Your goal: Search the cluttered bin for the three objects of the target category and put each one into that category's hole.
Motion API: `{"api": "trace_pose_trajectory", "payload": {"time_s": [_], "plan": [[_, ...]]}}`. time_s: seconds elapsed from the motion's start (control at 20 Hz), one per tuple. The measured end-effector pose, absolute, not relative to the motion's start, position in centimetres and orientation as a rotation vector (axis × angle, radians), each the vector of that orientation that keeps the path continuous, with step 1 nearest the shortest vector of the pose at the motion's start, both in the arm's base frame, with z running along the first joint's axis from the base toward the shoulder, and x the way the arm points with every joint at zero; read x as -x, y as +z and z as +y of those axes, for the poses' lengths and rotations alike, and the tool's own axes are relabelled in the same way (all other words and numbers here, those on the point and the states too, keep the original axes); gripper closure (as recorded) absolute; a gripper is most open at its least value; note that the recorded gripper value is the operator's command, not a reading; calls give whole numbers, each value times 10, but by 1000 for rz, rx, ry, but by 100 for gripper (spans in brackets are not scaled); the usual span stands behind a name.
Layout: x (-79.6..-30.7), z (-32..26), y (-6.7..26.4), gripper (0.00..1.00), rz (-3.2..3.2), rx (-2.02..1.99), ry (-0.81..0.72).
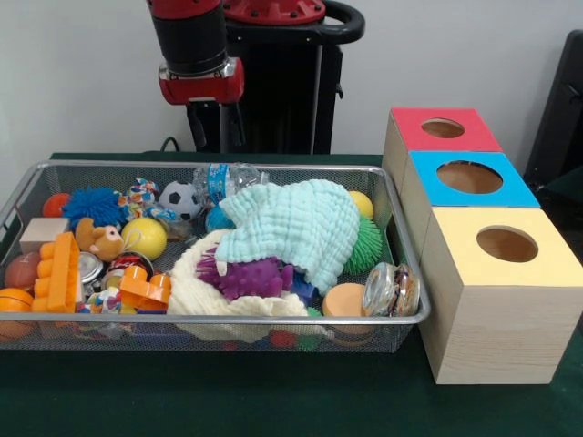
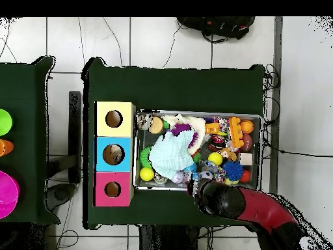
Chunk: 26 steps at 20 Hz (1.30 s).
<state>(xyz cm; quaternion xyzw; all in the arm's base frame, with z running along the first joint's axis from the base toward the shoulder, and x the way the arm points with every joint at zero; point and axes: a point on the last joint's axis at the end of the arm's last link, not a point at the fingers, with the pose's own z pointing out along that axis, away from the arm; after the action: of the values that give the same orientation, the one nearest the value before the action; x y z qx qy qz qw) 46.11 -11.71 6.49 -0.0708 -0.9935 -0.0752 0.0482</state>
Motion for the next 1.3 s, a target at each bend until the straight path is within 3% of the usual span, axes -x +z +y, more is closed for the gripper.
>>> {"api": "trace_pose_trajectory", "payload": {"time_s": [0.75,1.3], "plan": [[-434,-95,2,0,-3125,135,-214],[-425,-96,-11,0,-3159,150,-184]]}}
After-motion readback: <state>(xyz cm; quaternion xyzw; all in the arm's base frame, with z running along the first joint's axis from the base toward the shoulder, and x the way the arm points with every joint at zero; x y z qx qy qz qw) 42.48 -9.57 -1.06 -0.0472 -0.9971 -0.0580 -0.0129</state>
